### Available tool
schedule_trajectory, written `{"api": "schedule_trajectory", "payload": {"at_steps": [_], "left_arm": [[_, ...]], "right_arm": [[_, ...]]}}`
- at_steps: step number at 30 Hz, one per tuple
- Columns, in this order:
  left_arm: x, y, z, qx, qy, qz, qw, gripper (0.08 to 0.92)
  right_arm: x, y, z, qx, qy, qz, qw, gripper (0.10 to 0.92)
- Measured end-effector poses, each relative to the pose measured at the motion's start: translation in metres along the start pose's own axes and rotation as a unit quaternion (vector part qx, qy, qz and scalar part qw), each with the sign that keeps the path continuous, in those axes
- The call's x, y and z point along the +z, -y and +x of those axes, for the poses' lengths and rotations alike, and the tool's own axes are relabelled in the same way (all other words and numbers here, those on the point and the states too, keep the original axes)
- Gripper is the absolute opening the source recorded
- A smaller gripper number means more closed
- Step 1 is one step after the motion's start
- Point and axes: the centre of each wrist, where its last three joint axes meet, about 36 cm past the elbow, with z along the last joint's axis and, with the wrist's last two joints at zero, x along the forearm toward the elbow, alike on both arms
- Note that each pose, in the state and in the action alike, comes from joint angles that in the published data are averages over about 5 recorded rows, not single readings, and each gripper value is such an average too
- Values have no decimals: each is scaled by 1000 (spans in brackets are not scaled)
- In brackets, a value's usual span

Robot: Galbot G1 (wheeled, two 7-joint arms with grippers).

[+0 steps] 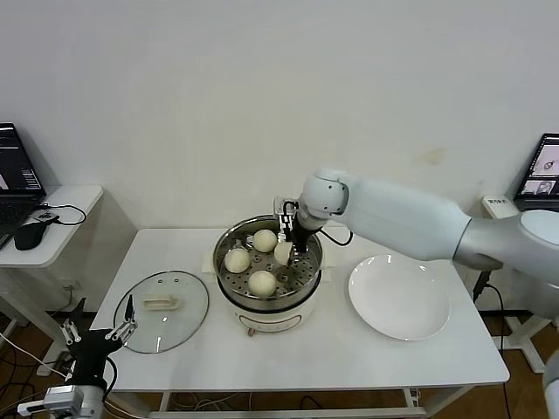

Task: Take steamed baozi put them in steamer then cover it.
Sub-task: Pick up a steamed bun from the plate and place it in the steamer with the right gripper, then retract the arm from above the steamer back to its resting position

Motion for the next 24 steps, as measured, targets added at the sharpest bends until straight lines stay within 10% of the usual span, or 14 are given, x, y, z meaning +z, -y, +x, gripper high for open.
{"api": "schedule_trajectory", "payload": {"at_steps": [24], "left_arm": [[-3, -1, -1, -1, 3, 2, 1000, 823]], "right_arm": [[11, 1, 29, 41, 25, -7, 999, 823]]}}
